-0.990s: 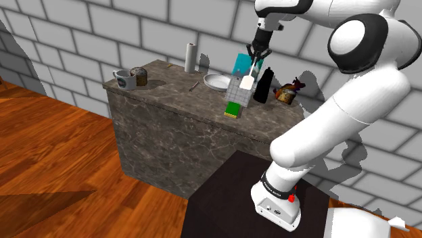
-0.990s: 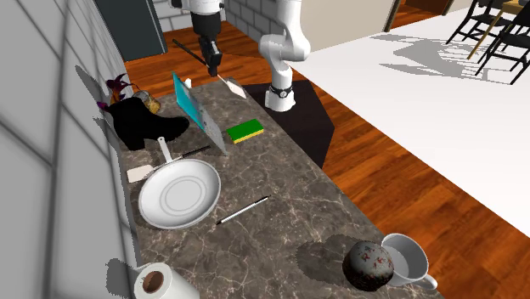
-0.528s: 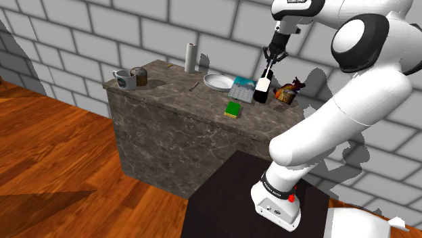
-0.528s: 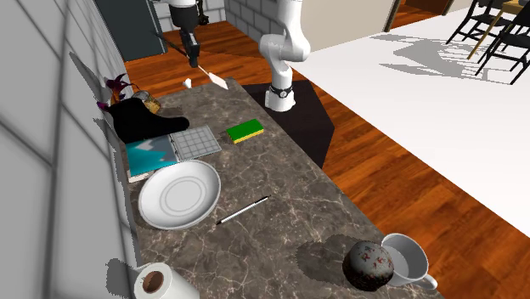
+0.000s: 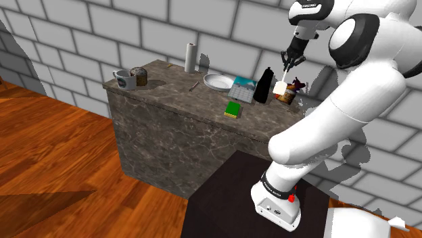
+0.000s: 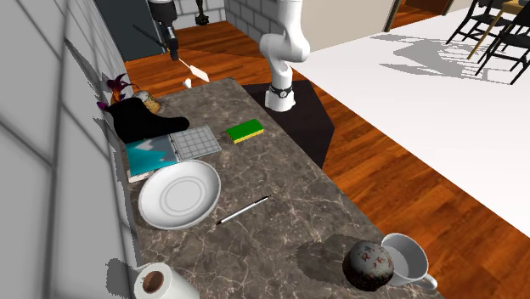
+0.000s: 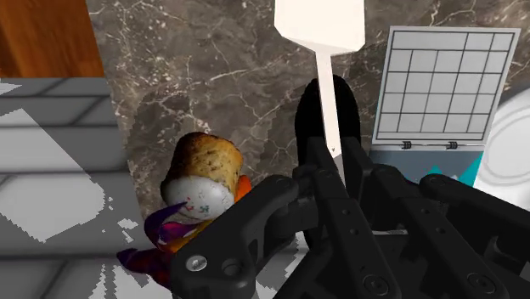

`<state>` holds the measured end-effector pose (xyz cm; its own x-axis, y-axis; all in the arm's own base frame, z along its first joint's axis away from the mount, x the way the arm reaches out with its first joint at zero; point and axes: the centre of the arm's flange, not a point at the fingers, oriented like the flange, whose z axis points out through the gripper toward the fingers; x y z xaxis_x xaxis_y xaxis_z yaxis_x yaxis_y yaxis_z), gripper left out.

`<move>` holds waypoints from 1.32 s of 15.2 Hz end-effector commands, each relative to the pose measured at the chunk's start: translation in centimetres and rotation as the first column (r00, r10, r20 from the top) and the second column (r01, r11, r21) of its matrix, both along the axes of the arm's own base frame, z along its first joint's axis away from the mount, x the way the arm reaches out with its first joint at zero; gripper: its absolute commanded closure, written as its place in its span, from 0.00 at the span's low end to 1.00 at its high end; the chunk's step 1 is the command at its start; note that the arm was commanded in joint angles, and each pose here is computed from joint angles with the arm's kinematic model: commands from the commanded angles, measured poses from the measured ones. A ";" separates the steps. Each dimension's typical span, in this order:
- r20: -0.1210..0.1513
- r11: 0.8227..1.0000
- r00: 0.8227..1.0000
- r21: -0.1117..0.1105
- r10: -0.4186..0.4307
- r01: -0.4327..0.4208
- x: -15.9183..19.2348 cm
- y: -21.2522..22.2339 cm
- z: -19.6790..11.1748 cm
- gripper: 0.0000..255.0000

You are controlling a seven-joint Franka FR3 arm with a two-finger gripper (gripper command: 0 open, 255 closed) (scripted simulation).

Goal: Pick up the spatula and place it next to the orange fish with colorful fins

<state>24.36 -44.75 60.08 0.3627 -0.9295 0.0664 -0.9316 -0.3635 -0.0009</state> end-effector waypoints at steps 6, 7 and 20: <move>0.000 1.000 1.000 0.000 0.002 -0.002 -7.0 -6.1 0.3 1.00; 0.000 1.000 1.000 0.000 0.002 -0.002 -8.0 -7.0 0.3 1.00; 0.000 1.000 1.000 0.000 0.002 -0.002 -16.5 -15.0 -1.8 1.00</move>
<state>7.92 -59.67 58.81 0.3643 -0.9290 0.0659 -0.9310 -0.3651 -0.0006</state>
